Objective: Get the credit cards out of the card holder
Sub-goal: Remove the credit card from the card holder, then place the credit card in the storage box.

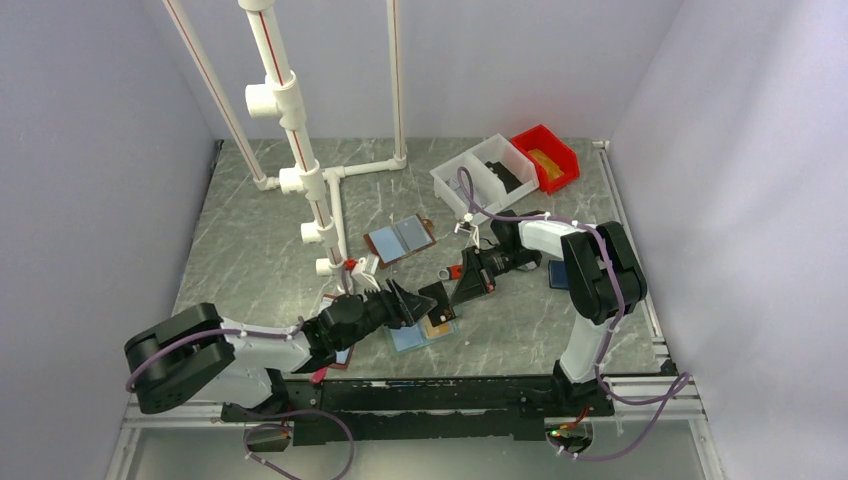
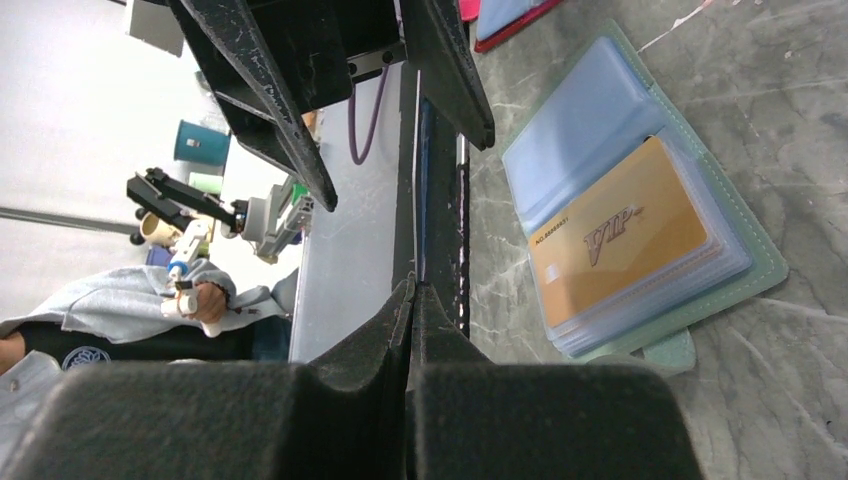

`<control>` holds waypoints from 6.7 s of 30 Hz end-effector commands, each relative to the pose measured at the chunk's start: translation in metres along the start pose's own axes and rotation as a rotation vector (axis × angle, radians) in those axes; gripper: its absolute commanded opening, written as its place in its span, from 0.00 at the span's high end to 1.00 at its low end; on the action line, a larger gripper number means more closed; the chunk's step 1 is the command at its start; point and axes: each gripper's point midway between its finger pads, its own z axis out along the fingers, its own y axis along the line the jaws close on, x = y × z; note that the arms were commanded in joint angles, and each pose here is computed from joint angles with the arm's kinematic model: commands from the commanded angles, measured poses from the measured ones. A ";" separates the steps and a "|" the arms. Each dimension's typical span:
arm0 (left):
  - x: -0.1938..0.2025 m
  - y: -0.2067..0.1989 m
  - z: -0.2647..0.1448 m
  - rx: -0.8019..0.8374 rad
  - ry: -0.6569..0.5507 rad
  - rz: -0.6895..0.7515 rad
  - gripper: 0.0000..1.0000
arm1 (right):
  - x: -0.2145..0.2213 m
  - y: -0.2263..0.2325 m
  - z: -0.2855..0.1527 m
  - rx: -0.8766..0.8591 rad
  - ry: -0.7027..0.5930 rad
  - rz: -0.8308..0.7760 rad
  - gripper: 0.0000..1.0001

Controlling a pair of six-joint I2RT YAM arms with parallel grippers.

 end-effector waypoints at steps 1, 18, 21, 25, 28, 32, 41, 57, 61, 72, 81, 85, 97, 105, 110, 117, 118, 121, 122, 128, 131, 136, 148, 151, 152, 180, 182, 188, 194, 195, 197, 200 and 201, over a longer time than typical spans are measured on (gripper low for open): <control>-0.020 -0.033 0.011 0.126 -0.067 -0.012 0.38 | -0.015 0.018 -0.002 -0.037 -0.043 -0.105 1.00; -0.019 -0.038 0.021 0.250 -0.069 -0.053 1.00 | -0.017 0.019 -0.002 -0.036 -0.048 -0.092 0.87; -0.018 -0.039 0.024 0.261 -0.069 -0.042 1.00 | -0.018 0.023 -0.002 -0.047 -0.056 -0.101 0.73; -0.023 -0.044 0.027 0.286 -0.096 -0.029 1.00 | -0.017 0.025 -0.002 -0.053 -0.060 -0.103 0.58; -0.028 -0.047 0.029 0.295 -0.116 -0.020 1.00 | -0.017 0.026 -0.002 -0.057 -0.062 -0.103 0.55; -0.033 -0.052 0.033 0.303 -0.137 -0.012 1.00 | -0.017 0.026 -0.002 -0.061 -0.065 -0.101 0.57; -0.039 -0.049 0.034 0.295 -0.176 -0.015 1.00 | -0.019 0.028 -0.002 -0.070 -0.071 -0.096 0.82; -0.014 -0.018 0.025 0.155 -0.058 -0.111 0.43 | -0.019 0.018 -0.017 0.034 -0.018 -0.202 1.00; -0.008 -0.015 0.020 0.102 0.003 -0.080 0.40 | -0.020 0.015 -0.029 0.089 -0.002 -0.234 1.00; 0.001 -0.001 -0.004 -0.112 0.190 0.115 0.38 | -0.030 -0.005 -0.100 0.383 -0.026 -0.314 1.00; -0.003 -0.002 -0.024 -0.132 0.214 0.157 0.36 | -0.045 -0.018 -0.148 0.579 -0.082 -0.283 1.00; -0.008 0.001 -0.033 -0.148 0.189 0.169 0.31 | -0.050 -0.029 -0.170 0.692 -0.048 -0.263 1.00; -0.013 0.014 -0.047 -0.152 0.129 0.179 0.13 | -0.075 -0.044 -0.219 0.903 -0.023 -0.249 1.00; -0.005 0.020 -0.047 -0.125 0.158 0.252 0.01 | -0.094 -0.057 -0.246 0.979 -0.027 -0.245 1.00; 0.003 0.019 -0.044 -0.073 0.180 0.288 0.01 | -0.109 -0.071 -0.260 1.005 -0.033 -0.219 1.00; 0.011 0.024 -0.043 -0.050 0.199 0.308 0.01 | -0.137 -0.095 -0.284 1.079 -0.053 -0.246 1.00; 0.011 0.025 -0.043 -0.049 0.196 0.307 0.00 | -0.141 -0.099 -0.287 1.086 -0.057 -0.245 1.00; 0.010 0.025 -0.042 -0.039 0.174 0.293 0.01 | -0.158 -0.107 -0.299 1.123 -0.082 -0.266 1.00; 0.009 0.023 -0.042 -0.033 0.169 0.290 0.00 | -0.164 -0.110 -0.303 1.131 -0.093 -0.272 1.00; 0.007 0.020 -0.039 -0.037 0.172 0.295 0.01 | -0.199 -0.123 -0.319 1.169 -0.175 -0.287 1.00; 0.007 0.019 -0.039 -0.036 0.171 0.291 0.01 | -0.219 -0.126 -0.325 1.187 -0.217 -0.300 1.00; 0.005 0.016 -0.041 -0.021 0.156 0.275 0.01 | -0.243 -0.130 -0.328 1.204 -0.269 -0.317 1.00; 0.000 0.009 -0.043 -0.010 0.147 0.265 0.01 | -0.266 -0.147 -0.303 1.170 -0.259 -0.349 1.00; 0.000 0.007 -0.044 -0.004 0.141 0.251 0.00 | -0.265 -0.155 -0.299 1.157 -0.256 -0.341 1.00; 0.000 0.007 -0.044 -0.004 0.140 0.248 0.01 | -0.265 -0.156 -0.298 1.152 -0.257 -0.341 1.00; 0.009 0.003 -0.040 0.016 0.177 0.169 0.01 | -0.244 -0.189 -0.271 1.215 -0.080 -0.338 0.75; 0.011 0.003 -0.038 0.014 0.186 0.172 0.01 | -0.242 -0.187 -0.277 1.251 -0.079 -0.327 0.73; 0.017 0.009 -0.034 -0.012 0.210 0.150 0.01 | -0.232 -0.160 -0.276 1.249 -0.069 -0.339 0.70; 0.019 0.026 -0.037 -0.088 0.196 0.086 0.01 | -0.211 -0.129 -0.255 1.163 -0.103 -0.357 0.67; 0.020 0.027 -0.037 -0.092 0.193 0.079 0.01 | -0.207 -0.124 -0.252 1.148 -0.110 -0.352 0.66; 0.021 0.028 -0.038 -0.101 0.195 0.059 0.00 | -0.200 -0.115 -0.244 1.108 -0.126 -0.352 0.66; 0.022 0.029 -0.037 -0.122 0.206 0.037 0.01 | -0.191 -0.101 -0.236 1.079 -0.146 -0.356 0.65; 0.022 0.029 -0.037 -0.132 0.211 0.032 0.01 | -0.188 -0.097 -0.234 1.070 -0.152 -0.362 0.65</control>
